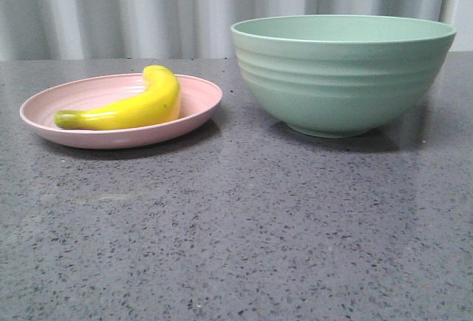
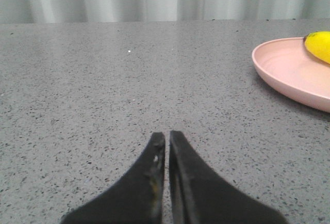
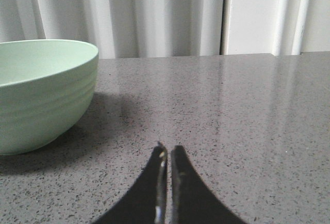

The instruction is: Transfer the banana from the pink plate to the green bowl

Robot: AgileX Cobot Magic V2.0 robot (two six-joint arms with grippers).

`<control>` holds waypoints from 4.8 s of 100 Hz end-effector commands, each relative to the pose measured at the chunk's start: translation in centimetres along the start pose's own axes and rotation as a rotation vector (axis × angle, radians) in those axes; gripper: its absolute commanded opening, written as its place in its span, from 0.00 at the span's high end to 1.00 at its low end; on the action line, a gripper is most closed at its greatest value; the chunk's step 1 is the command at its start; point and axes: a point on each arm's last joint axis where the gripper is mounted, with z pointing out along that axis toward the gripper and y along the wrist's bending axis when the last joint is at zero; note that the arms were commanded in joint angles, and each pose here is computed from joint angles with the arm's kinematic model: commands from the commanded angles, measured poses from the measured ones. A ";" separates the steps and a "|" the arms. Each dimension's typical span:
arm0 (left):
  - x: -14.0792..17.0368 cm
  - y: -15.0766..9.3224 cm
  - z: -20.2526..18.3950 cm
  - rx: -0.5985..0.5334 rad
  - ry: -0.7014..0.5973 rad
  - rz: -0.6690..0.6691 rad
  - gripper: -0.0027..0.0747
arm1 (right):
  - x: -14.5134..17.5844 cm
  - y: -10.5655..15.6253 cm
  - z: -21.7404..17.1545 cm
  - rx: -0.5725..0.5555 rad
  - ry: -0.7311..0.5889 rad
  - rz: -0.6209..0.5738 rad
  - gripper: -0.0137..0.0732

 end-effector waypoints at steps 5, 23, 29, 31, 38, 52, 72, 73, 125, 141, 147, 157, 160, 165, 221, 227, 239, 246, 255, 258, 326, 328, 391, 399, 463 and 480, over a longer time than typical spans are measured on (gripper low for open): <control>-0.2 0.0 -0.1 0.005 -0.104 -0.060 0.99 | 0.0 0.0 -0.1 0.004 -0.075 -0.011 0.93; -0.3 0.0 -0.1 0.005 -0.114 -0.064 0.99 | 0.2 0.0 -0.1 0.005 -0.057 -0.011 0.93; -0.3 0.0 -0.1 0.005 -0.116 -0.064 0.99 | 0.2 0.0 -0.1 0.005 -0.057 -0.011 0.93; -0.3 0.0 -0.1 0.005 -0.118 -0.064 0.99 | 0.2 0.0 -0.1 0.005 -0.057 -0.011 0.93; -0.3 0.0 -0.1 0.005 -0.118 -0.064 0.99 | 0.2 0.0 -0.1 0.005 -0.057 -0.011 0.93; -0.3 0.0 -0.1 0.005 -0.118 -0.064 0.99 | 0.2 0.0 -0.1 0.005 -0.057 -0.011 0.93; -0.3 0.0 -0.1 0.005 -0.118 -0.064 0.99 | 0.2 0.0 -0.1 0.005 -0.057 -0.011 0.93; -0.3 0.0 -0.1 0.005 -0.118 -0.064 0.99 | 0.2 0.0 -0.1 0.005 -0.057 -0.011 0.93; -0.3 0.0 -0.1 0.005 -0.118 -0.064 0.99 | 0.2 0.0 -0.1 0.005 -0.057 -0.009 0.93; -0.3 0.0 -0.1 0.005 -0.118 -0.064 0.99 | 0.2 0.0 -0.1 0.005 -0.057 -0.009 0.93; -0.3 0.0 -0.1 0.005 -0.118 -0.064 0.99 | 0.2 0.0 -0.1 0.005 -0.057 -0.009 0.93; -0.3 0.0 -0.1 0.005 -0.118 -0.064 0.99 | 0.2 0.0 -0.1 0.005 -0.057 -0.007 0.93; -0.3 0.0 -0.1 0.005 -0.118 -0.064 0.99 | 0.2 0.0 -0.1 0.005 -0.057 -0.007 0.93; -0.3 0.0 -0.1 0.005 -0.118 -0.064 0.99 | 0.2 0.0 -0.1 0.005 -0.057 -0.007 0.93; -1.9 0.0 -0.5 0.010 -0.223 -0.106 0.99 | -0.3 0.0 -0.1 0.001 -0.046 0.093 0.93; -2.6 0.0 -0.7 0.014 -0.236 -0.105 0.99 | -0.9 0.0 -0.2 0.000 -0.032 0.093 0.93; -4.5 -0.3 -1.3 0.024 -0.235 -0.099 0.99 | -2.7 0.0 -0.3 -0.002 0.027 0.093 0.93; -5.6 -0.3 -1.4 0.027 -0.227 -0.098 0.99 | -3.9 0.0 -0.2 -0.003 0.052 0.093 0.93; -6.8 -0.4 -1.2 0.026 -0.215 -0.098 0.99 | -5.7 0.0 0.2 -0.004 0.069 0.093 0.93; -7.3 -0.4 -1.2 0.027 -0.208 -0.098 0.99 | -6.3 0.0 0.4 -0.004 0.080 0.093 0.93; -12.5 -0.5 1.3 0.015 -0.225 -0.133 0.49 | -11.5 0.0 4.6 -0.003 0.263 0.094 0.93; -12.6 -0.5 1.3 0.015 -0.228 -0.133 0.49 | -11.5 0.0 4.6 -0.003 0.263 0.094 0.93; -16.1 -5.1 8.0 0.274 0.055 -0.062 0.47 | -11.6 0.0 4.6 -0.003 0.255 0.095 0.93; -16.2 -6.7 9.3 0.339 0.106 -0.046 0.41 | -11.6 0.0 4.6 -0.003 0.255 0.095 0.93; -13.2 -17.2 18.5 0.548 0.668 0.025 0.34 | -11.6 0.0 4.7 -0.003 0.255 0.095 0.93; -12.2 -18.0 20.0 0.543 0.725 0.029 0.34 | -11.6 0.0 4.7 -0.003 0.255 0.095 0.93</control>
